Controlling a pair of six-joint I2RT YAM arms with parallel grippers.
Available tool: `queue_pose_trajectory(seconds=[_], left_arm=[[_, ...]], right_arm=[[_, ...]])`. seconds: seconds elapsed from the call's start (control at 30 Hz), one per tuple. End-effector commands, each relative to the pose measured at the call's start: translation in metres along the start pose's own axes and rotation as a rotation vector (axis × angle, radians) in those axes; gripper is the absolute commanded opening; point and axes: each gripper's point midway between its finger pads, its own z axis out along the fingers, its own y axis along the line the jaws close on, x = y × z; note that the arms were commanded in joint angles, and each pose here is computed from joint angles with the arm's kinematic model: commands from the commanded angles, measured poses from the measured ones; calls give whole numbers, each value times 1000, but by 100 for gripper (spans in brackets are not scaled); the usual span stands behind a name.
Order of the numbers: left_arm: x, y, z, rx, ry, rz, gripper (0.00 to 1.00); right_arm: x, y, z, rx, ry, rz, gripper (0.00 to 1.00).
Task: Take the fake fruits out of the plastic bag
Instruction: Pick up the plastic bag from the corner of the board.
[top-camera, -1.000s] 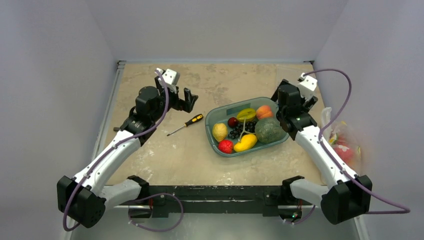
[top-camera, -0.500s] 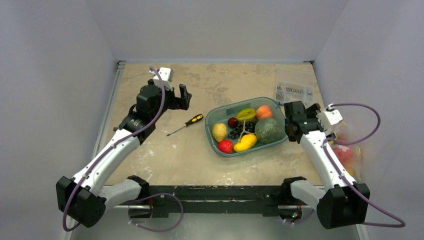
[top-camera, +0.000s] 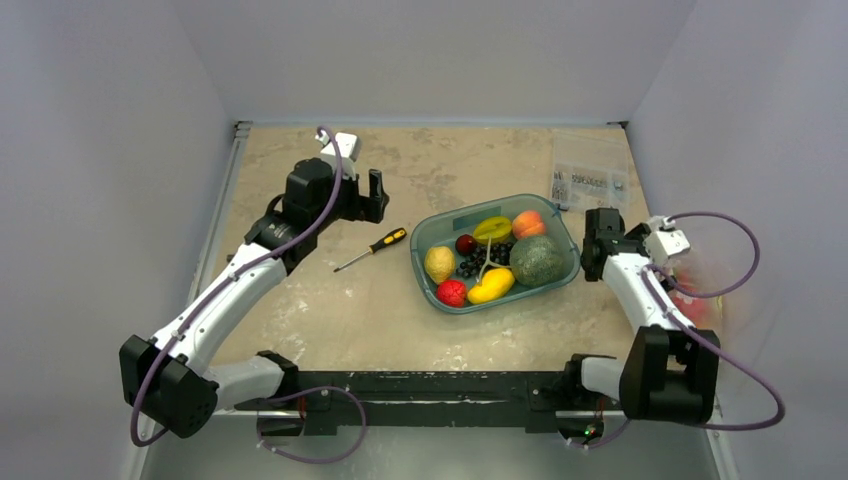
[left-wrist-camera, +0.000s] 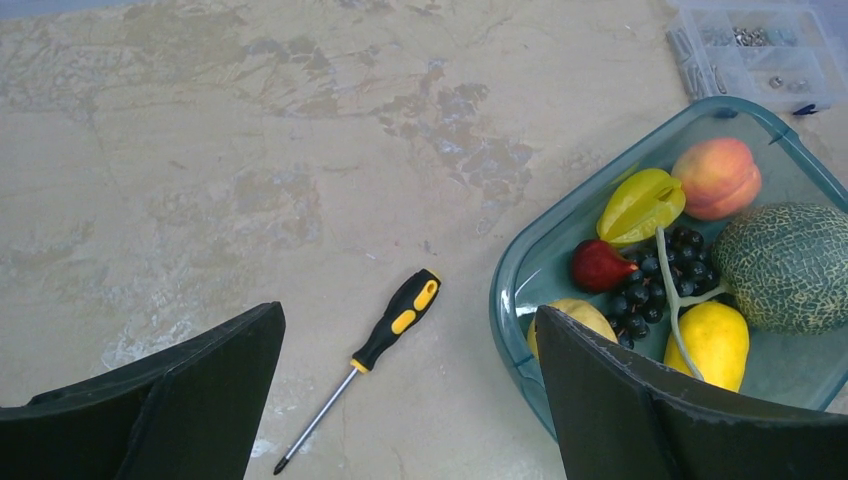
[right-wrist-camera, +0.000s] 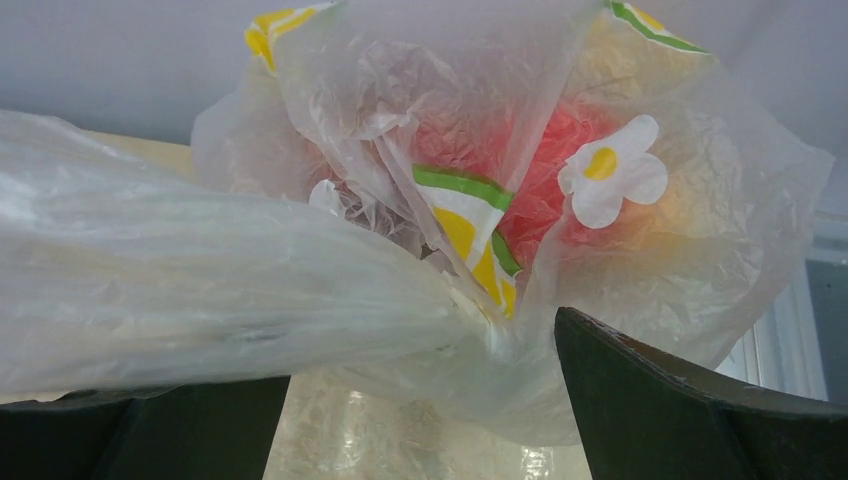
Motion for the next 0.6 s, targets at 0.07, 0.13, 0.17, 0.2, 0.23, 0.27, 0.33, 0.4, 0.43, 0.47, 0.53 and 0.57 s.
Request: queue_pose_trajectory(seconds=[0.07, 0.13, 0.17, 0.2, 0.23, 0.27, 0.33, 0.4, 0.43, 0.47, 0.53, 0.57], left_arm=[[-17, -13, -3, 48, -25, 7, 95], [-18, -15, -3, 55, -18, 3, 95], [-17, -15, -2, 58, -12, 1, 95], [-16, -15, -2, 58, -11, -1, 94], [-16, -15, -1, 58, -11, -2, 94], [-16, -18, -2, 76, -8, -4, 94], [-17, -22, -3, 90, -3, -6, 94], [-17, -23, -4, 98, -1, -12, 93], [-16, -24, -4, 101, 2, -14, 93], [-15, -25, -3, 107, 4, -15, 93], [-15, -28, -3, 122, 9, -15, 93], [-14, -30, -3, 130, 16, -15, 93]], right_arm=[[-2, 3, 10, 87, -35, 0, 99], [0, 2, 12, 111, -39, -9, 95], [2, 3, 13, 120, -36, -24, 90], [4, 4, 14, 125, -36, -41, 83], [5, 5, 14, 131, -36, -56, 74], [8, 5, 15, 136, -31, -65, 60], [12, 11, 13, 124, -16, -81, 19], [11, 20, 4, 86, -27, -101, 5], [8, 25, -3, 59, -37, -108, 0], [7, 33, -13, 19, -50, -117, 0], [4, 45, -32, -55, -68, -134, 0], [3, 48, -38, -77, -68, -132, 0]])
